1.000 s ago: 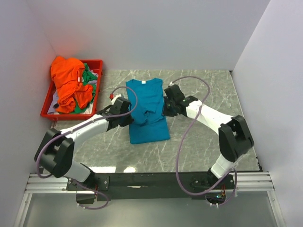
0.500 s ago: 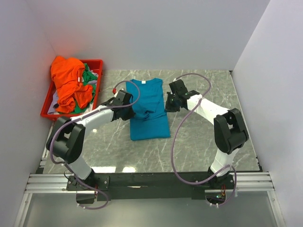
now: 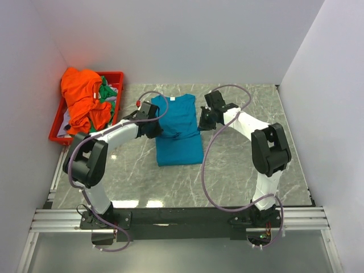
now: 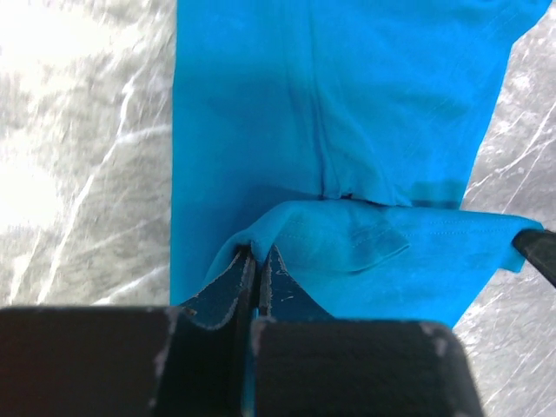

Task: Fold and stack the t-shirts
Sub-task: Fold the tshirt

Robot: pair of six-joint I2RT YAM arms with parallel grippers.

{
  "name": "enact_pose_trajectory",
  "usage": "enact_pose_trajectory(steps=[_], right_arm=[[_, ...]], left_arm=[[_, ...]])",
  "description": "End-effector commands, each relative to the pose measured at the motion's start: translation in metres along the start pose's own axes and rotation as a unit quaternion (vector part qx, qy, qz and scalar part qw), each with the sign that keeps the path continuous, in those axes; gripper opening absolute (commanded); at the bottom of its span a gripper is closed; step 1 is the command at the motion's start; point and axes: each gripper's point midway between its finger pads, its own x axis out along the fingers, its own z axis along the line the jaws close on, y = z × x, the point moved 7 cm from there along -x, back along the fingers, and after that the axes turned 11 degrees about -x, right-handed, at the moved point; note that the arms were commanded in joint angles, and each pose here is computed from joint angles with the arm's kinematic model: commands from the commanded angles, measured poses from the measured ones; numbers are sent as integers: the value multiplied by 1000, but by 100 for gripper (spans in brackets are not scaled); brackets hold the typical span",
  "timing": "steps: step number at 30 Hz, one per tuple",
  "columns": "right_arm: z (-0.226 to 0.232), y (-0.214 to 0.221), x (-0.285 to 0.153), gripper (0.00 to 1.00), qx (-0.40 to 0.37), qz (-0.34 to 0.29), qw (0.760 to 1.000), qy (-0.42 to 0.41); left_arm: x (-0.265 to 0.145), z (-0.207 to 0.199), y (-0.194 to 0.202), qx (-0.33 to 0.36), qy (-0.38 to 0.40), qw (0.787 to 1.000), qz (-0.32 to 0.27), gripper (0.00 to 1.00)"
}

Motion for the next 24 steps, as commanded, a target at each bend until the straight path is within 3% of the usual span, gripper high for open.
enact_pose_trajectory(steps=[1,3,6,7,10,13,19,24], right_arm=[[0,-23,-4,9,-8,-23,1000,-17],[-2,-32,-5,19,-10,-28,999,-18],[-2,-42,-12,35,-16,-36,999,-15],[-2,-44,-14,38,-19,-37,999,-13],[-4,-45,-23,43,-28,-44,999,-1],[-3,-34,-32,42,-28,-51,998,-6],[19,-1,-33,31,-53,-51,997,-21],[45,22,-24,28,-81,-42,995,-32]], left_arm=[[-2,-17,-16,13,26,999,-13,6],[-2,-17,-18,14,24,1000,-14,24],[-3,-20,-27,19,22,999,-20,42],[-7,-21,-30,20,19,999,-24,54],[-20,-23,-34,18,32,999,-36,59],[-29,-21,-29,10,47,998,-36,53],[-32,-15,-5,4,58,998,-16,26],[-30,-17,25,13,71,997,7,13]])
